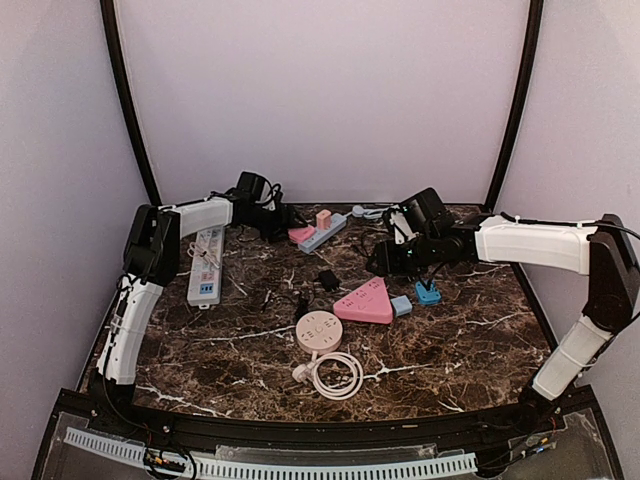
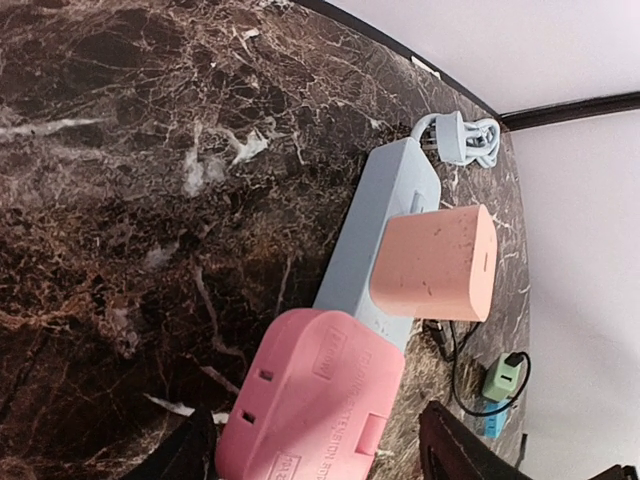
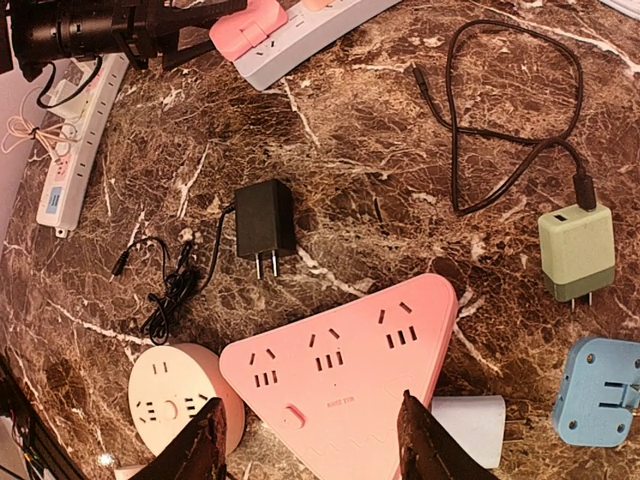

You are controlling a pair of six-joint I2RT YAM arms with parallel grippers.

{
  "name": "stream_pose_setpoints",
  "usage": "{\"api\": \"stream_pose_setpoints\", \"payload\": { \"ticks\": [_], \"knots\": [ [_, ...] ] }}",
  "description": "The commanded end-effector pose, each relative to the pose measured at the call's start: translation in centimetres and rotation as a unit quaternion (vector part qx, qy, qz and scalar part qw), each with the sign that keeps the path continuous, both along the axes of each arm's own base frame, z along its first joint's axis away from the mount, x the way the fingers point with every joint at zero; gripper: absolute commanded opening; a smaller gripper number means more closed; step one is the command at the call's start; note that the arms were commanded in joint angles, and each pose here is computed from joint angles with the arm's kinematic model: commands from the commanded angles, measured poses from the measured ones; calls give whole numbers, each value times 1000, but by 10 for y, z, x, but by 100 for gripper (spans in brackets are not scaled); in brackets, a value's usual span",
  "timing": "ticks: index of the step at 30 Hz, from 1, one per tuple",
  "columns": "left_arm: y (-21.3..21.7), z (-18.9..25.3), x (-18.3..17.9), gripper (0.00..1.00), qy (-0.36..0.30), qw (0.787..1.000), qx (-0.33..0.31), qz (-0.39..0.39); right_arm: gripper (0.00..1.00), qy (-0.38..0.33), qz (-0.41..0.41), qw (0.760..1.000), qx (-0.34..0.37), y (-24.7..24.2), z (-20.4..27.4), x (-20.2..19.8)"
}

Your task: Pull the plug off the socket

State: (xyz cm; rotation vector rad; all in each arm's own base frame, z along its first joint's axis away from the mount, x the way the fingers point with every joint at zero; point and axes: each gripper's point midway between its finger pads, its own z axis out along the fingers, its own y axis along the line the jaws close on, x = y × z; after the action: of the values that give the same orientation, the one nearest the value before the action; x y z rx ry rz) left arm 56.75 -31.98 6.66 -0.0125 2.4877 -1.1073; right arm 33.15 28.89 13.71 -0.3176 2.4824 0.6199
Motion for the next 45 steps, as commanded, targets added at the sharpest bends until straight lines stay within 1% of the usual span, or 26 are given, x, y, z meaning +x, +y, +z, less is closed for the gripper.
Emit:
{"api": "stream_pose_setpoints", "payload": {
  "ticks": [1,5,15,18,19,22,25,26,30,37,44,45],
  "knots": [
    [-11,19,-1,67,4,998,-60,3,55,-9,-2,1000,15,2,9,2],
    [-14,21,-2,61,12,997,-79,5,55,-7,-3,1000,15,2,7,2],
    [-15,22,-8,36,18,995,-98,5,55,-6,1,1000,19,3,4,1],
    [-16,24,-9,30,13,995,-103,3,55,-6,2,1000,17,4,3,2],
    [-16,23,-10,27,15,994,-104,3,55,-6,3,1000,15,4,2,2],
    [-16,24,-12,23,15,994,-105,0,55,-5,3,1000,15,5,1,4],
    [-17,29,-12,17,2,994,-109,-5,55,-2,2,1000,15,5,-1,4],
    [-17,30,-12,14,2,994,-110,-7,55,-2,2,1000,14,5,-2,4],
    [-18,28,-16,8,3,994,-112,-12,55,2,1,1000,14,6,-4,4],
    [-17,32,-24,0,-4,993,-113,-15,55,6,4,1000,16,9,-7,4],
    [-16,37,-39,0,-17,995,-99,-11,55,8,6,1000,18,11,-9,6],
    [-16,31,-43,0,-14,996,-92,-10,55,8,6,1000,18,11,-10,6]
  ]
}}
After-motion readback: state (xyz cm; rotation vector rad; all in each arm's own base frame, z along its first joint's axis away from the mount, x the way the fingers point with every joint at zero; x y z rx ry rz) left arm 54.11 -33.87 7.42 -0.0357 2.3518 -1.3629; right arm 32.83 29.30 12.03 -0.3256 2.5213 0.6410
